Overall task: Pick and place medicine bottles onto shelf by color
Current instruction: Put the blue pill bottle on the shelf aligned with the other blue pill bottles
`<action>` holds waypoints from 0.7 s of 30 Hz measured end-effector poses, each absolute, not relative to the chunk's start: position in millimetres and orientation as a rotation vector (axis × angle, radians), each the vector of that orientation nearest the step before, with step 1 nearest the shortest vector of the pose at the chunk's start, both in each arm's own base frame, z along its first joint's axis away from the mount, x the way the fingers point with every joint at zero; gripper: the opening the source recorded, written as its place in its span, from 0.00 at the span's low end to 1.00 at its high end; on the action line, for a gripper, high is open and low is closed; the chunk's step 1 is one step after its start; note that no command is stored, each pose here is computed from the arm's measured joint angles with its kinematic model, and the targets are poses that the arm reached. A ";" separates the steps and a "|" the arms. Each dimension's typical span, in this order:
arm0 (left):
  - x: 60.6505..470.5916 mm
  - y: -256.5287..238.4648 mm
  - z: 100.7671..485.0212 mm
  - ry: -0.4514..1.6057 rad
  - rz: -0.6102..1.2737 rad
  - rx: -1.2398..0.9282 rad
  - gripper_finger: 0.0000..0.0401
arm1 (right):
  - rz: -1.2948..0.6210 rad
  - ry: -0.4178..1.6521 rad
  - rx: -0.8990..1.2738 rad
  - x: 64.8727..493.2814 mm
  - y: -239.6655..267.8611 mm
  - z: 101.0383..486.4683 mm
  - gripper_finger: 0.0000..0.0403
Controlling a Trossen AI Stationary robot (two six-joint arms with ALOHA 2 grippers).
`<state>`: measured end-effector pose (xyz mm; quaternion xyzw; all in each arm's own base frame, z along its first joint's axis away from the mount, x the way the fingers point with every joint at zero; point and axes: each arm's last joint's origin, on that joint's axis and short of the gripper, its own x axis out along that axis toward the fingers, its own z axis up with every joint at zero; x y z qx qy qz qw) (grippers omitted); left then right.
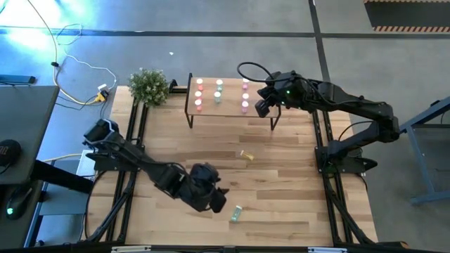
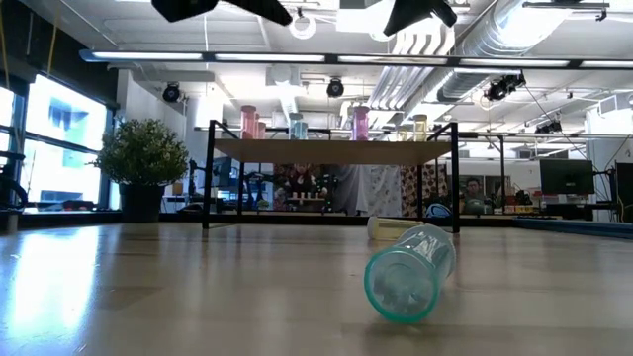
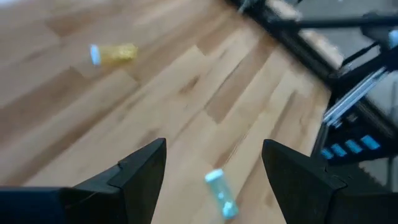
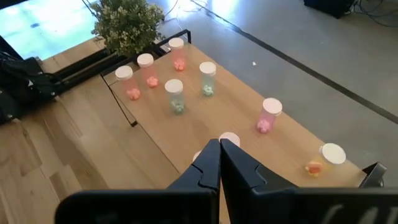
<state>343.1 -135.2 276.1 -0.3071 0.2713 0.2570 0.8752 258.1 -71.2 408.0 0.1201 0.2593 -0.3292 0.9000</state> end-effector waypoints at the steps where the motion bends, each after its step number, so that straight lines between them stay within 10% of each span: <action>1: 345.2 -137.8 272.5 0.579 0.535 -0.642 0.64 | -0.682 0.537 0.250 258.0 -71.2 407.9 0.00; 21: 371.9 -196.6 192.4 0.648 0.468 -0.718 0.64 | -0.745 0.600 0.382 251.4 -69.7 399.3 0.00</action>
